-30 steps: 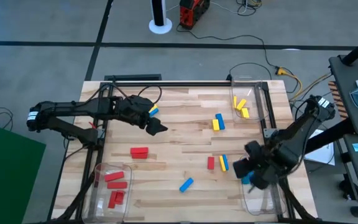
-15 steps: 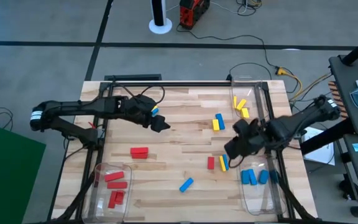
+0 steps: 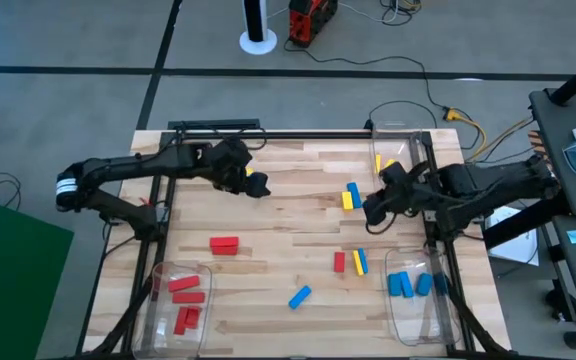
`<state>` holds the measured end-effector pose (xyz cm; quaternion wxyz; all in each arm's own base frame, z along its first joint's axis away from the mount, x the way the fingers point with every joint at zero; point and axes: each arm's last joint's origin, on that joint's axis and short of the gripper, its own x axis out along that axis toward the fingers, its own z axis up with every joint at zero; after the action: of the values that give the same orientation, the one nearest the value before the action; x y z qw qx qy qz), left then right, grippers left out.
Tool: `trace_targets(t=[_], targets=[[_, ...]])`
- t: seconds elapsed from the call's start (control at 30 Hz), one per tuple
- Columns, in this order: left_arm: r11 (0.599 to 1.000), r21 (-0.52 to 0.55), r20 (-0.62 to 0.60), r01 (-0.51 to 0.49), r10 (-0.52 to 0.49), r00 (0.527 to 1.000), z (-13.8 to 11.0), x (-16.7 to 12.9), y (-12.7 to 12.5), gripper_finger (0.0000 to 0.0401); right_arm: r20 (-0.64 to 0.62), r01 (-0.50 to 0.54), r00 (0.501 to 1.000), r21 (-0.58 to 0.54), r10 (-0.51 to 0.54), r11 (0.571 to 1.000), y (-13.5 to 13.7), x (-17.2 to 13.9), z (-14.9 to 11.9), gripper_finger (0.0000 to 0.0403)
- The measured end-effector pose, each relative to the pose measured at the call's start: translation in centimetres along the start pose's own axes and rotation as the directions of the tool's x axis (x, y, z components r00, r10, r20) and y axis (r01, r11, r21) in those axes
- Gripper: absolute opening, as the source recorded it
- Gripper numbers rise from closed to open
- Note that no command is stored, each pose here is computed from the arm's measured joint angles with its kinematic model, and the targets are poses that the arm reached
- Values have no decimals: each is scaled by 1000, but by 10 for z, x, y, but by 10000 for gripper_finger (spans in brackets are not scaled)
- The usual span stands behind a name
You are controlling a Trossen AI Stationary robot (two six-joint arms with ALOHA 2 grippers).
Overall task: Sort blocks
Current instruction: Put the yellow block into the top right transparent bin
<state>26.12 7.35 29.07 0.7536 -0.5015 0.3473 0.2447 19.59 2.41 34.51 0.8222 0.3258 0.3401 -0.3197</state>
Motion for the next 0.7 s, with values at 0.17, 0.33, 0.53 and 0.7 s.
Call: trace_targets(t=[0.17,0.33,0.53,0.7], targets=[[999,-10,-34,-49,48,998,22,12,20,215,64,-26,998,4,26,1000,2,8,16,9],[996,9,-68,-93,94,993,34,28,33,83,74,-16,997,13,15,1000,1,17,25,9],[970,3,16,-242,242,970,41,42,43,18,34,-2,999,26,1,1000,1,27,29,9],[935,19,12,-355,355,935,42,48,54,17,20,6,1000,22,-7,1000,2,32,29,9]])
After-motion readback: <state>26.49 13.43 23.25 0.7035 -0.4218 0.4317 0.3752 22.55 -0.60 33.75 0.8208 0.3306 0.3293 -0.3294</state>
